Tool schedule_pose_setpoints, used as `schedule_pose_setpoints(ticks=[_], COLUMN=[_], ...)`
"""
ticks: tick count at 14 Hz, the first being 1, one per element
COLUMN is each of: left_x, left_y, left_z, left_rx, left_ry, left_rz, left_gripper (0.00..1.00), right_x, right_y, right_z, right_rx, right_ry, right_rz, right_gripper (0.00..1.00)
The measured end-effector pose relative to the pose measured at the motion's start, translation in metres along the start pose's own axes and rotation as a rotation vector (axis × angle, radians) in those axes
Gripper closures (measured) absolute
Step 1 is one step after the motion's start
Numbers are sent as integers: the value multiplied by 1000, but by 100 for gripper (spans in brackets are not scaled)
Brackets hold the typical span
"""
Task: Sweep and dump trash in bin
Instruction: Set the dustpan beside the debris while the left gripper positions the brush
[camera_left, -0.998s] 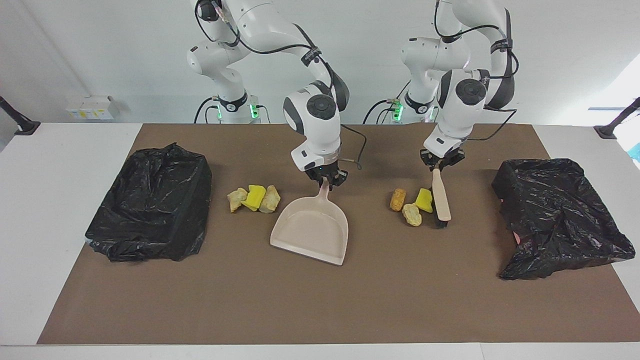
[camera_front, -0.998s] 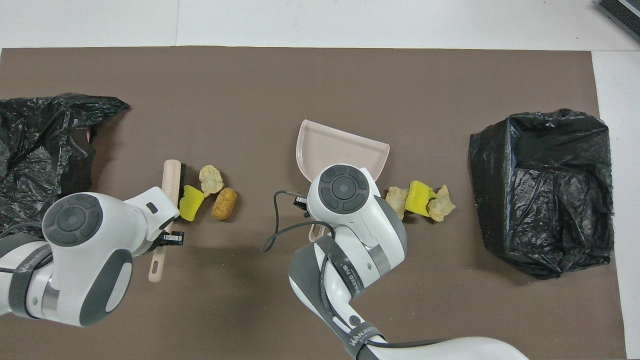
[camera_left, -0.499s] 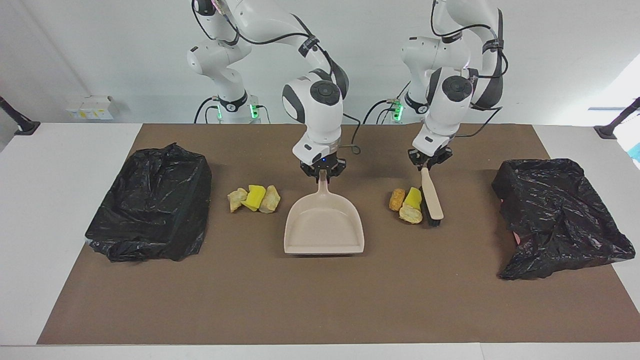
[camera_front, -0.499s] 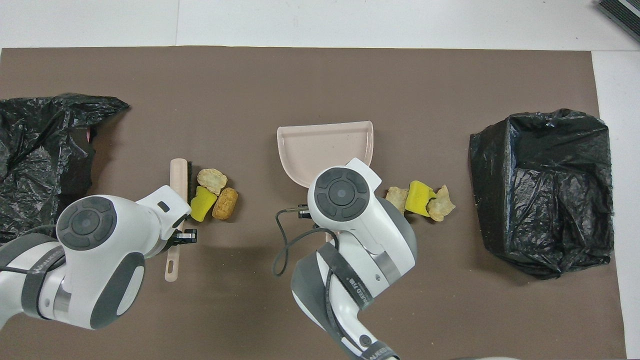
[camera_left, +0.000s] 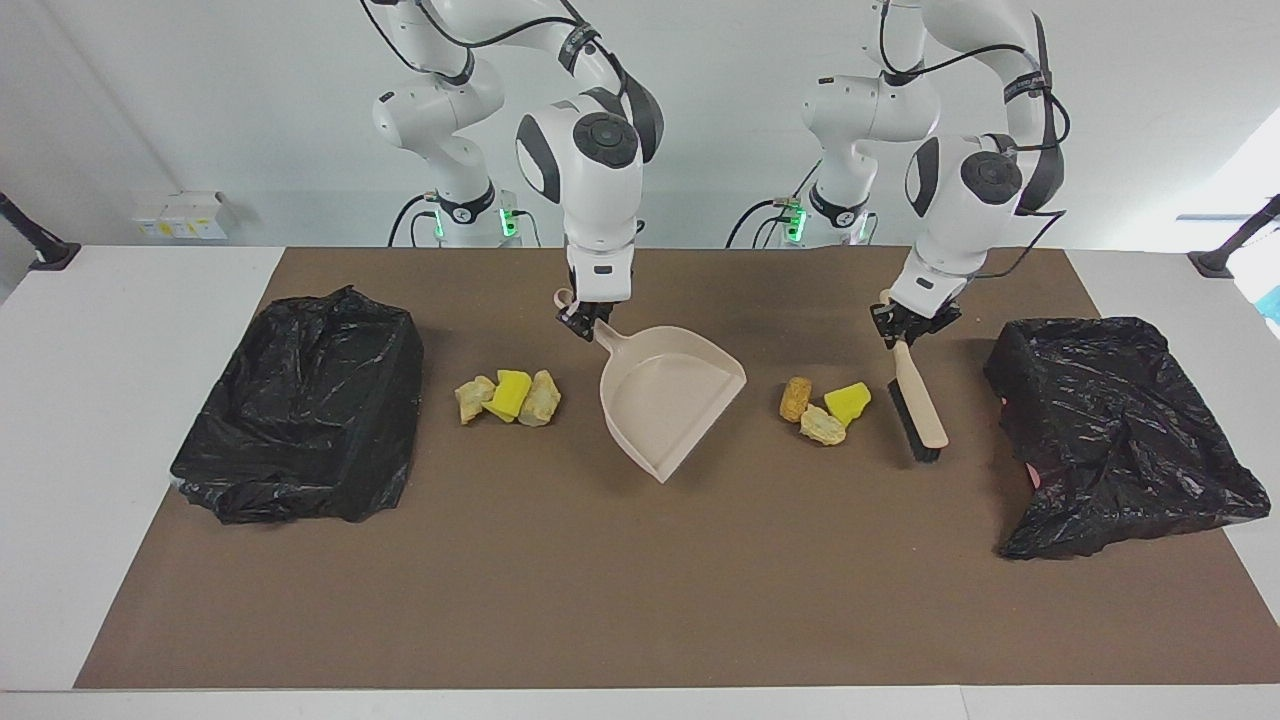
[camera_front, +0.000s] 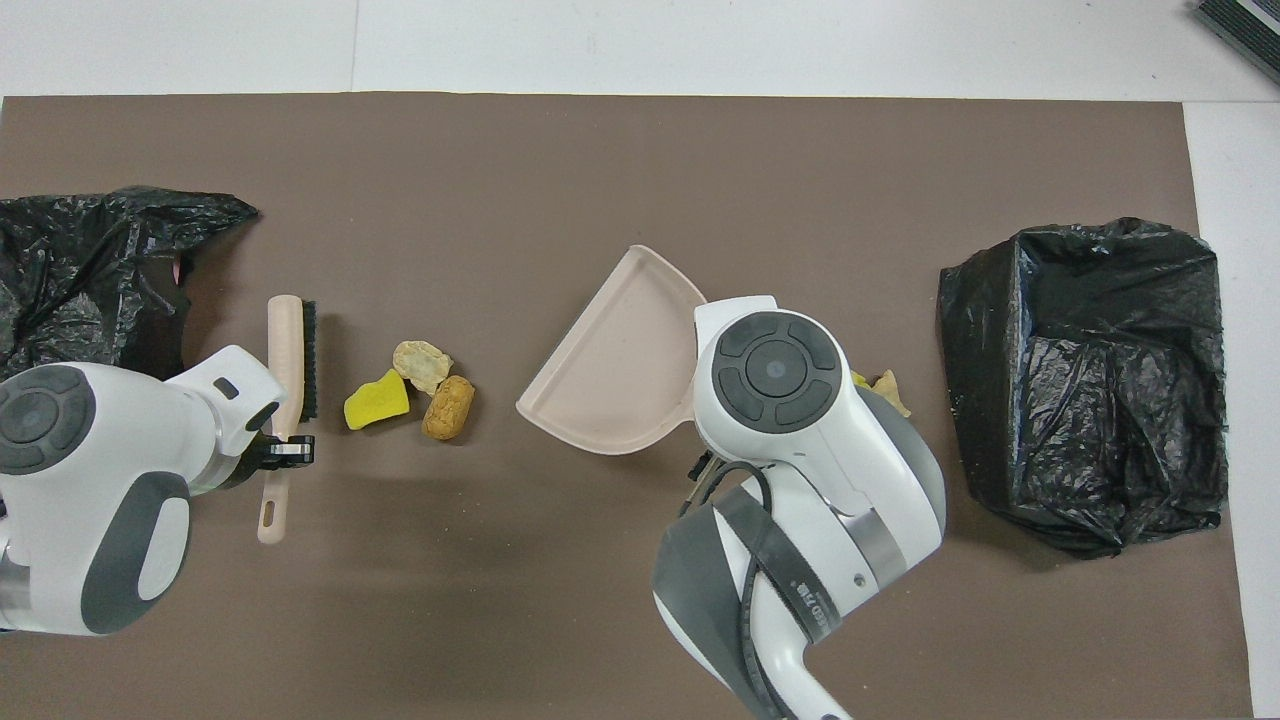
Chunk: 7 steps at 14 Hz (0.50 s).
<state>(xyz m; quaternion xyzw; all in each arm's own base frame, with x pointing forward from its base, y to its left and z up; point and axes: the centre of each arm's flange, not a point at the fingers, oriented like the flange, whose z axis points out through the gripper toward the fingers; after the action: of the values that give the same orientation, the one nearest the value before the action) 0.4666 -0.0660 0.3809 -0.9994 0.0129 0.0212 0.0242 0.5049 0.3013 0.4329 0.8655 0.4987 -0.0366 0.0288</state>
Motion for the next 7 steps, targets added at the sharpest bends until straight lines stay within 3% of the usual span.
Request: schedule_pose_setpoints(ticks=[3,5,7], left_x=[-4,-5,-5], left_y=[7,14,29], left_z=[6,9,14], left_rx=[4,4,5], left_ry=[-11,-13,-13], left_rz=[14,27,37], left_gripper=[74,74,74], right_x=[-17,-27,-15], right_y=[33,48,42], right_z=[19,30,46], right_rx=[-26,-31,-50], right_ry=[34,36,51], right_rz=[-340,-440,-481], right_gripper=[69,69,69])
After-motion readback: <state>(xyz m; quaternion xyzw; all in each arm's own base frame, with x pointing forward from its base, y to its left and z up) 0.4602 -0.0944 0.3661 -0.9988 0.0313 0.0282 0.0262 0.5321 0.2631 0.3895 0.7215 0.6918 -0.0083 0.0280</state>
